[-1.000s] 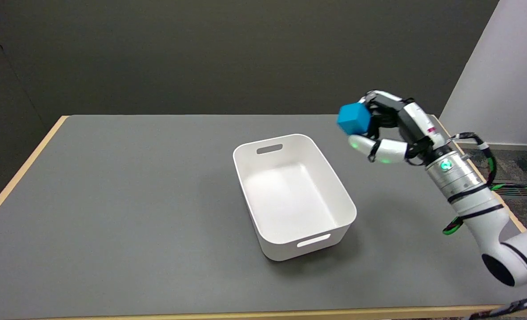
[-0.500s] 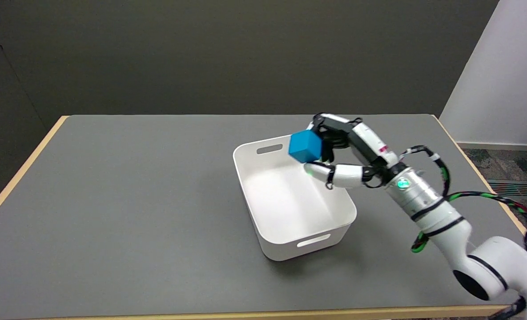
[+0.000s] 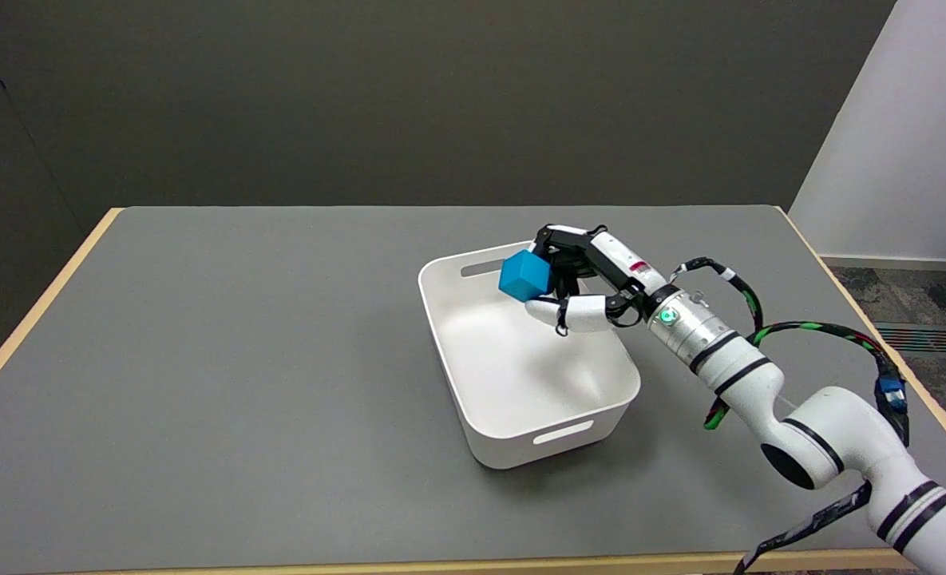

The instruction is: Place blue wooden cube into white box.

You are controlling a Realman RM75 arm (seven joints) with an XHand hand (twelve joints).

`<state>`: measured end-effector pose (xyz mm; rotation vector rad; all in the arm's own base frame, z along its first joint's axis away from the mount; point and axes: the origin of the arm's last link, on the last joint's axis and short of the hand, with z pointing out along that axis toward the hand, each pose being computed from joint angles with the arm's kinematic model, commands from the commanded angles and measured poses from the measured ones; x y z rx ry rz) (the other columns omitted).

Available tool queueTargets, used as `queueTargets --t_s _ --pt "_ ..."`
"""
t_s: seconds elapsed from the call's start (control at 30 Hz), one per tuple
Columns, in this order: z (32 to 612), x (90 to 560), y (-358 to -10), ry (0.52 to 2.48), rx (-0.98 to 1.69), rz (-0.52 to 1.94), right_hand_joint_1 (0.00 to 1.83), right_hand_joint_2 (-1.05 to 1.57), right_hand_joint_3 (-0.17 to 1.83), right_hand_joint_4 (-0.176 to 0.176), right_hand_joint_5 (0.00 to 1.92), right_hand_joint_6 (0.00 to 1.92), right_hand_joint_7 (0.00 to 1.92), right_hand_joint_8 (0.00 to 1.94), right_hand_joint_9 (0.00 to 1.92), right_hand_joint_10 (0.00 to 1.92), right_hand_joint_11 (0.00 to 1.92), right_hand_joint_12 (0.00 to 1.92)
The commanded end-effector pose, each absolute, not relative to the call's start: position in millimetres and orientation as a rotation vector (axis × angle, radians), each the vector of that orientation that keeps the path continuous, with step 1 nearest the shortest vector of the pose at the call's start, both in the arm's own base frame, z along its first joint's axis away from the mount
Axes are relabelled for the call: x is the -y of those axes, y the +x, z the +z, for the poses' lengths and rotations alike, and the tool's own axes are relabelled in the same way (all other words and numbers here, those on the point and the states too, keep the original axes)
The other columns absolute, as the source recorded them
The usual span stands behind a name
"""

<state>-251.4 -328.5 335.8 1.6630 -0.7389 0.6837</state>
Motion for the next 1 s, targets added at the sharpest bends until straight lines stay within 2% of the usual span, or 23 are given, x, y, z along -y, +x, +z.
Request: queueTargets --t_s 0.03,0.3,0.37,0.4,0.47,0.53,0.57,0.67,0.8,1.0 --pt "335.7 332.7 -247.6 1.688 0.710 0.608 1.18 0.95 0.61 -0.041 0.67 1.55 0.89 1.36 0.88 1.62 0.79 1.92" --pt "344.9 317.1 -232.3 1.678 0.672 0.648 1.17 0.95 0.60 -0.039 0.67 1.55 0.89 1.37 0.87 1.63 0.79 1.92" --pt "346.2 314.5 -232.1 1.676 0.669 0.645 1.17 0.97 0.57 -0.049 0.65 1.54 0.89 1.38 0.86 1.60 0.78 1.92" --pt "346.9 313.9 -232.2 1.673 0.668 0.644 1.17 0.99 0.53 -0.057 0.64 1.53 0.88 1.37 0.86 1.57 0.77 1.92" --pt "348.1 313.8 -232.5 1.667 0.671 0.645 1.16 1.17 0.18 -0.062 0.59 1.54 0.84 1.31 0.79 1.31 0.65 1.92" --pt "349.3 314.0 -233.3 1.660 0.672 0.645 0.99 0.70 0.91 0.151 0.42 0.97 0.63 0.81 0.61 1.15 0.56 1.64" --pt "350.1 314.0 -234.0 1.659 0.672 0.642 0.96 0.66 0.97 0.160 0.40 0.88 0.58 0.71 0.55 1.08 0.53 1.61" --pt "351.1 315.4 -233.3 1.657 0.669 0.641 0.90 0.61 1.00 0.134 0.32 0.65 0.43 0.47 0.40 0.85 0.42 1.53" --pt "353.0 316.6 -233.2 1.650 0.668 0.634 0.85 0.60 1.00 0.124 0.28 0.58 0.36 0.40 0.33 0.75 0.37 1.50" --pt "362.4 318.6 -230.4 1.626 0.647 0.651 0.81 0.59 1.00 0.122 0.26 0.54 0.33 0.36 0.28 0.70 0.33 1.45"
